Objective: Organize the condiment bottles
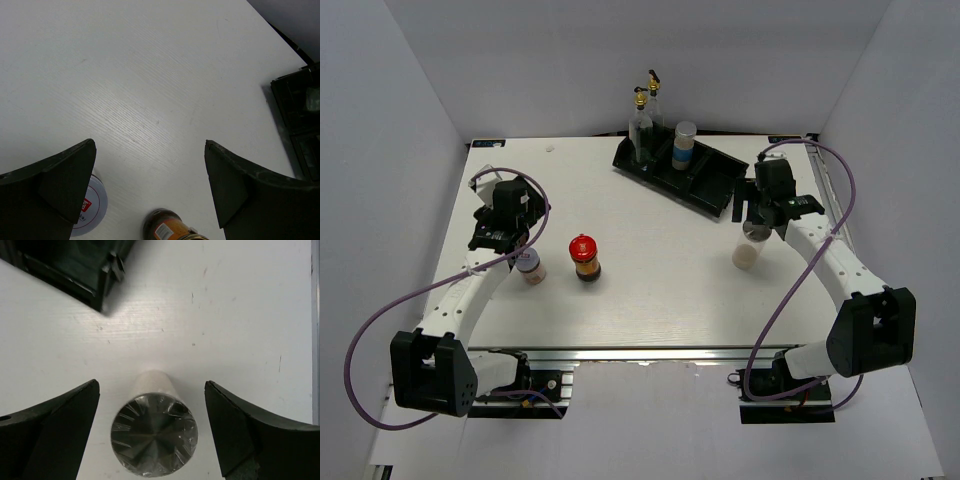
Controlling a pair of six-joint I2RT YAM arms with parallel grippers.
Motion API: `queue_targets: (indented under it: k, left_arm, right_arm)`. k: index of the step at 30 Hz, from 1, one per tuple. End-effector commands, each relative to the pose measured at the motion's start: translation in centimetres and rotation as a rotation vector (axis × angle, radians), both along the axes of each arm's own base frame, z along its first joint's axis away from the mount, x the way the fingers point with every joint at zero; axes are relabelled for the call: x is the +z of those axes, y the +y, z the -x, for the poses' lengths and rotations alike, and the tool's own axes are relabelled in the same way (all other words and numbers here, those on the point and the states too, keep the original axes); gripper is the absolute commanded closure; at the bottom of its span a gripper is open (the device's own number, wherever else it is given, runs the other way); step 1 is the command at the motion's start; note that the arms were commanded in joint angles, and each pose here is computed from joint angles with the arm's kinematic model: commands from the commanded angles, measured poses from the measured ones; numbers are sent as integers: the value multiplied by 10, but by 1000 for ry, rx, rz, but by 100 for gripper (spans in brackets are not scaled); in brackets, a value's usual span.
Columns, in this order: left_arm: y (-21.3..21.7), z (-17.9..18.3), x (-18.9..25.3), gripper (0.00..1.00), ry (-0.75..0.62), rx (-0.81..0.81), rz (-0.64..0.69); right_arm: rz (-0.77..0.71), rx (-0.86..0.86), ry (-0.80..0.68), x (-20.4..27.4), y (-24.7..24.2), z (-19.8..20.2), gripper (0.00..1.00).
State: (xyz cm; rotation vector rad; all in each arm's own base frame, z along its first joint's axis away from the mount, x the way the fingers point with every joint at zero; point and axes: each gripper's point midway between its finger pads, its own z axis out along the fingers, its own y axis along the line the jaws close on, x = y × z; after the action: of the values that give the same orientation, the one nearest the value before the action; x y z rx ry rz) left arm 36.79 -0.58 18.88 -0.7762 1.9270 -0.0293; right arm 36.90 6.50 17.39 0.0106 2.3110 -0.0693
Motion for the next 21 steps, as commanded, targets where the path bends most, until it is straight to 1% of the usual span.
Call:
queue_targets:
  k: [1, 5, 8, 9, 10, 11, 12, 13, 14, 15, 16, 17, 18, 19, 21]
  left_arm:
    - [-7, -2, 14, 2, -68, -32, 42]
    - [-7, -3, 15, 2, -71, -34, 43]
    - [-7, -4, 15, 2, -71, -32, 41]
    - [-8, -4, 15, 2, -69, -33, 41]
    - [-8, -4, 17, 2, -71, -33, 43]
    - [-8, -5, 18, 2, -73, -37, 44]
    - [-8, -5, 20, 2, -83, -35, 47]
    - [-8, -5, 20, 2, -86, -34, 46]
    - [-8, -5, 22, 2, -92, -35, 46]
    - [-7, -5, 23, 2, -99, -33, 44]
    - [-7, -5, 23, 2, -103, -31, 42]
    - [-7, -6, 23, 2, -102, -30, 40]
    - [-6, -7, 22, 2, -102, -27, 37]
    - [-5, -8, 22, 2, -103, -26, 34]
    - [-5, -10, 19, 2, -91, -24, 24]
  right_arm:
    - [-1, -53, 37, -11, -9, 8, 11]
    - [-41, -22, 109, -33, 0, 20, 11]
    - [-64, -22, 128, -37, 1, 30, 19]
    - [-66, -25, 131, -37, 1, 33, 35]
    - [-67, -28, 118, -31, 0, 34, 48]
    - [-66, -26, 104, -26, 0, 34, 59]
    - [-76, -16, 82, -18, 2, 32, 77]
    - [-80, 12, 37, 0, 5, 28, 82]
    - [-85, 45, 14, 9, 11, 26, 85]
    - [-97, 121, -12, 20, 29, 24, 88]
    - [-74, 203, -36, 31, 39, 23, 89]
    - [-85, 302, -85, 54, 64, 21, 90]
    - [-116, 400, -110, 66, 86, 22, 90]
    - [-113, 481, -156, 85, 104, 14, 90]
    - [-183, 606, -189, 105, 140, 12, 90]
